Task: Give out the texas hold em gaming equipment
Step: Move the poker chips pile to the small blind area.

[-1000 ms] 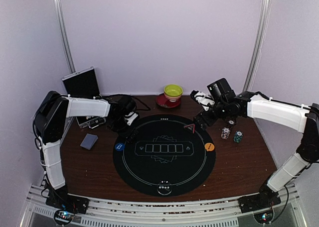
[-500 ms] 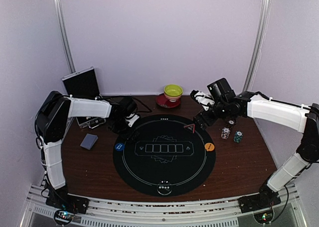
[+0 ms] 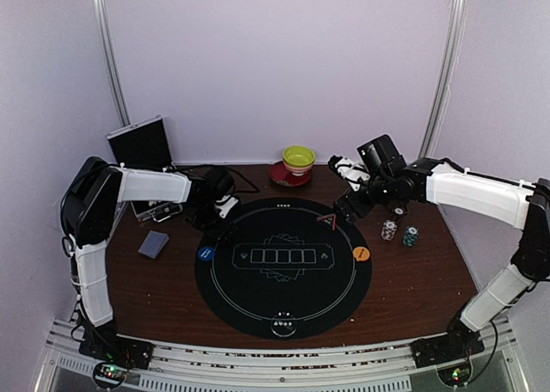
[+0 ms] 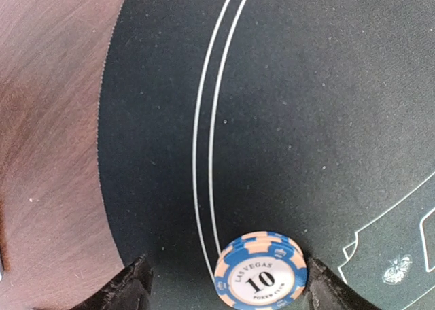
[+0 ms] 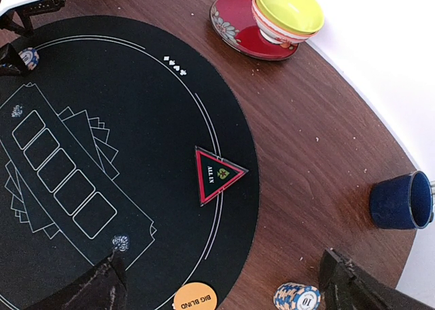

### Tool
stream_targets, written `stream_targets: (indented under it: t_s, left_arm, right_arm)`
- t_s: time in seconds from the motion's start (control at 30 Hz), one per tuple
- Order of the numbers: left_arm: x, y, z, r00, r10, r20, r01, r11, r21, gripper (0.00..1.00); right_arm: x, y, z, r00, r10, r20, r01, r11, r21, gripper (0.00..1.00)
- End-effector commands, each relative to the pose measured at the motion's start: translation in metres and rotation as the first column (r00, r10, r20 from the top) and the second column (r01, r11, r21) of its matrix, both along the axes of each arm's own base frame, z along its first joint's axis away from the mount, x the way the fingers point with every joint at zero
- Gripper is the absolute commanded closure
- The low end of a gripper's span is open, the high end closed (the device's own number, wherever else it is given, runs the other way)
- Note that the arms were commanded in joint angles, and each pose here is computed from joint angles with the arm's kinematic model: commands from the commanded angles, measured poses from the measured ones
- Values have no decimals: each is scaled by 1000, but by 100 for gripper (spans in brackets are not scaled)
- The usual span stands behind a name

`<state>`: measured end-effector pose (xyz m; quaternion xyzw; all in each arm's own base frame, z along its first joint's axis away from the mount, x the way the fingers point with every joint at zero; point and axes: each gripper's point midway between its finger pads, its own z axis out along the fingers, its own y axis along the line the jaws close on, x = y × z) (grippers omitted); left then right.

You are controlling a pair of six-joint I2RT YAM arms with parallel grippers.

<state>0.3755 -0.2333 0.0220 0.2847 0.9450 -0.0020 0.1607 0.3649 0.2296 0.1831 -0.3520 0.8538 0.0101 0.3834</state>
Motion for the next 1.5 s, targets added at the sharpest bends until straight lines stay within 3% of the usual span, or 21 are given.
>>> stream_targets:
  t_s: [0.0,0.5,1.47]
  left_arm:
    - [11,5,-5,999,28,22,-29,999,21,23]
    - [17,24,-6,994,101,49,-104,992,71,35]
    - [19,39,-6,989,133,66,-140,983,118,36]
  right_arm:
    - [0,0,2,1000,0,15,0,1000,2,0]
    - [0,-1,4,1000,-1,21,1,1000,6,0]
    - [-1,-1,5,1000,-3,24,3,1000,5,0]
